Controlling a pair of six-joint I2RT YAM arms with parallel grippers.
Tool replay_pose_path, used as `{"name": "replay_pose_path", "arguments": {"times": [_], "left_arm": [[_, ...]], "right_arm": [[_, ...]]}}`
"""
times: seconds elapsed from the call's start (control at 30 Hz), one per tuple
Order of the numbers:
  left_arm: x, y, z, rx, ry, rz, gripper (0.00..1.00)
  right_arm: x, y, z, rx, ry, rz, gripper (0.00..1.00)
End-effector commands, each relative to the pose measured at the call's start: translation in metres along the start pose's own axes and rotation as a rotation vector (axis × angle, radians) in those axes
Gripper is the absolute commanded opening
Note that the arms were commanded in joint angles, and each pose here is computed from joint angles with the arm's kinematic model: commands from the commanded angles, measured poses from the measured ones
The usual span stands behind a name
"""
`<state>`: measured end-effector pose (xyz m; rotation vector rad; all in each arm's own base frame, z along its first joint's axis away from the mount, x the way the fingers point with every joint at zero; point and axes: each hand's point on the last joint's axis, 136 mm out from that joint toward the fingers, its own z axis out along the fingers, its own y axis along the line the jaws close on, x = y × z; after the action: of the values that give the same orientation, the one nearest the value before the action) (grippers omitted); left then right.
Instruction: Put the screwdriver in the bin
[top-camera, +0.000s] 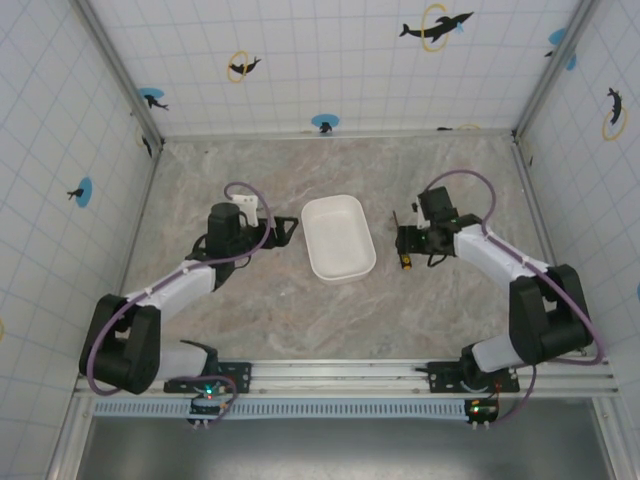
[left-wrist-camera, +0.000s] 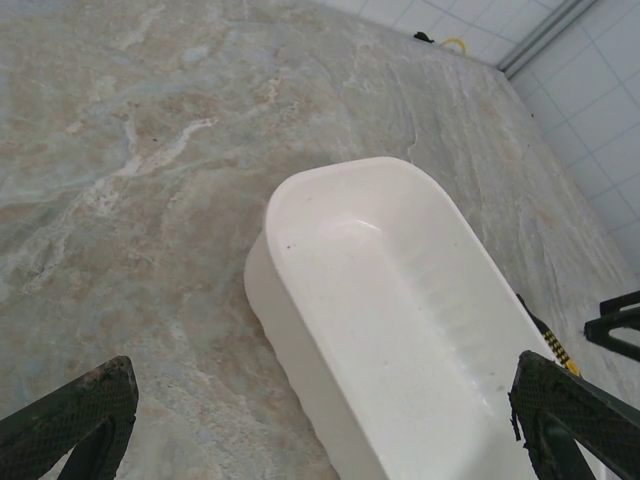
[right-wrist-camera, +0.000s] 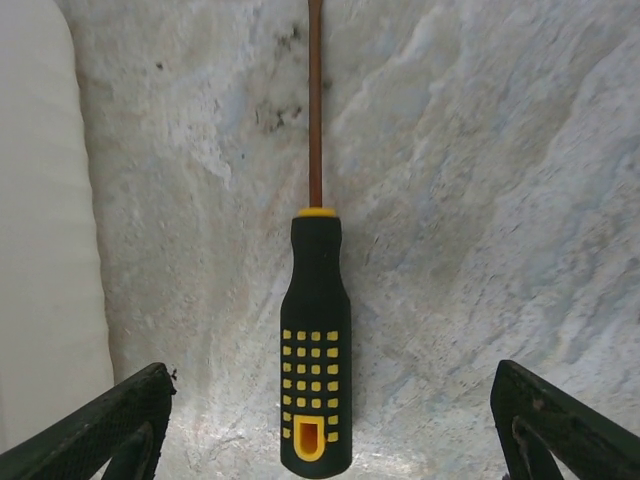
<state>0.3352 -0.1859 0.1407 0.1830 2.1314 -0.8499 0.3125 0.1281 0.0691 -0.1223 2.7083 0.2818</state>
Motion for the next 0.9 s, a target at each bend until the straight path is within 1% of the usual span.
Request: {"name": "replay_pose_path", "arguments": {"times": [0.0, 0.17, 0.47, 0.57, 0.8, 0.87], "left_arm": [[0.000, -0.005, -0.005, 0.004, 0.009, -0.015, 0.98], [0.004, -0.002, -0.009, -0.008, 0.007, -0.020, 0.98], [0.007, -0.001, -0.003, -0.010, 0.035, -0.033, 0.98], [0.007, 0.000, -0.004, -0.014, 0.034, -0.033, 0.98], [0.007, 0.003, -0.006, -0.030, 0.037, -0.033, 0.98], [0.008, 0.003, -0.006, -0.035, 0.039, -0.031, 0.98]], "right_arm": [[-0.002, 0.004, 0.002, 0.012, 0.029, -0.003, 0.82], [0.004, 0.004, 0.012, 0.029, 0.075, -0.017, 0.77], [0.004, 0.003, 0.022, 0.108, 0.108, -0.056, 0.71], [0.005, 0.004, 0.027, 0.113, 0.123, -0.060, 0.67], [0.011, 0.008, 0.039, 0.110, 0.165, -0.074, 0.52], [0.013, 0.008, 0.042, 0.111, 0.179, -0.076, 0.51]]}}
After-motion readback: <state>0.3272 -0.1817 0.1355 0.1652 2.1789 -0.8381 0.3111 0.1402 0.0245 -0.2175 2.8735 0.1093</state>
